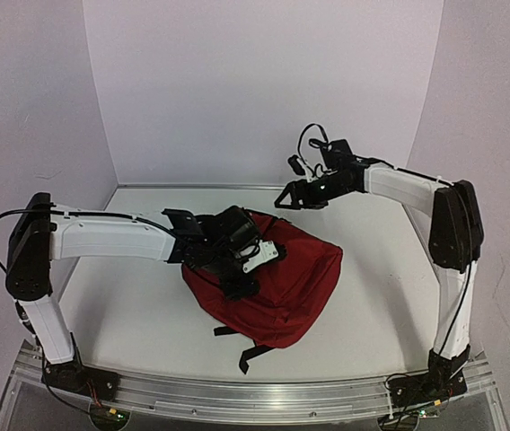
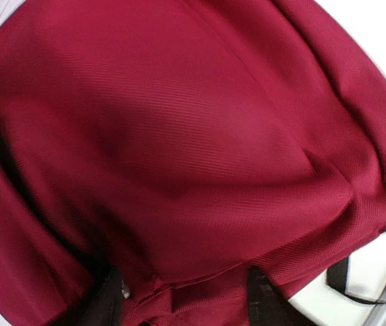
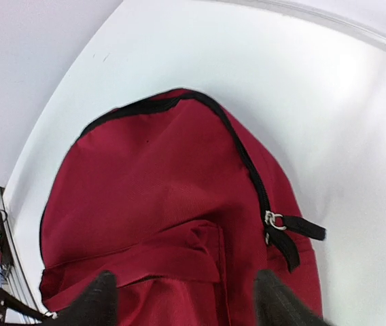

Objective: Pack the student bag
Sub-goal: Adjust the student bag at the center of the board.

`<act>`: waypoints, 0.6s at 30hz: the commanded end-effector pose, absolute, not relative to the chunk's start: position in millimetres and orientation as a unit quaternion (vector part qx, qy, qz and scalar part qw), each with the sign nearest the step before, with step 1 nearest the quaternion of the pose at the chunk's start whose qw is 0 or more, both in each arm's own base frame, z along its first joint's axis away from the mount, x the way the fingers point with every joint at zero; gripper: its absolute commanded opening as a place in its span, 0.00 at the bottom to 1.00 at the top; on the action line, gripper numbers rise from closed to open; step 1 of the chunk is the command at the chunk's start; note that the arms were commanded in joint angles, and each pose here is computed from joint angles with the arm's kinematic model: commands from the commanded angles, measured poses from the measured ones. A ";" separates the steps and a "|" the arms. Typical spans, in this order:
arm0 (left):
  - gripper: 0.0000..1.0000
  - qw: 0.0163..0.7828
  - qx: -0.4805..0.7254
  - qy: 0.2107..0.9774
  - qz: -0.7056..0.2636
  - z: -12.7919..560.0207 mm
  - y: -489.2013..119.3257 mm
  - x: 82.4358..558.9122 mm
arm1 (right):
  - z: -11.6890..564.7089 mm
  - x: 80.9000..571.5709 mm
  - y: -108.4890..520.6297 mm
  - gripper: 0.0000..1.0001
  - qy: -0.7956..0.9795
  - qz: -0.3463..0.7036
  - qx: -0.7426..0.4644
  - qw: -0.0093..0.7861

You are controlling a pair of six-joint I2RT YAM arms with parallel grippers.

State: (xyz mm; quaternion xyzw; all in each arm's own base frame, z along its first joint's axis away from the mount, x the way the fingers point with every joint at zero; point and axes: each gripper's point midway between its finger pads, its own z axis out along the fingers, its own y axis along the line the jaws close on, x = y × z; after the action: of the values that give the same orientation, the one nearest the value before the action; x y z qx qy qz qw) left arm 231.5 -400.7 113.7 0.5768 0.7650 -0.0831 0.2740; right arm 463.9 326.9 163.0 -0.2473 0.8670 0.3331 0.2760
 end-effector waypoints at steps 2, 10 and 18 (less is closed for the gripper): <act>0.92 0.375 0.392 0.822 -0.173 218.8 -371.6 298.3 | 262.7 423.2 279.6 0.88 0.835 0.340 -0.252 0.353; 1.00 0.418 0.187 0.866 -0.201 250.7 -297.1 410.5 | 230.1 293.5 277.5 0.98 0.803 0.391 -0.363 0.266; 1.00 0.353 0.128 0.905 -0.200 195.9 -289.3 498.7 | 160.3 226.4 309.8 0.94 0.795 0.309 -0.488 0.184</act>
State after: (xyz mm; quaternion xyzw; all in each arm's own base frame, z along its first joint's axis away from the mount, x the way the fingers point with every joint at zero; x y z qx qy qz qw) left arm 475.0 -284.7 226.8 0.1543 0.8834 -0.1810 0.4037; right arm 243.2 310.9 191.4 -0.4378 0.7980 0.3522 0.2180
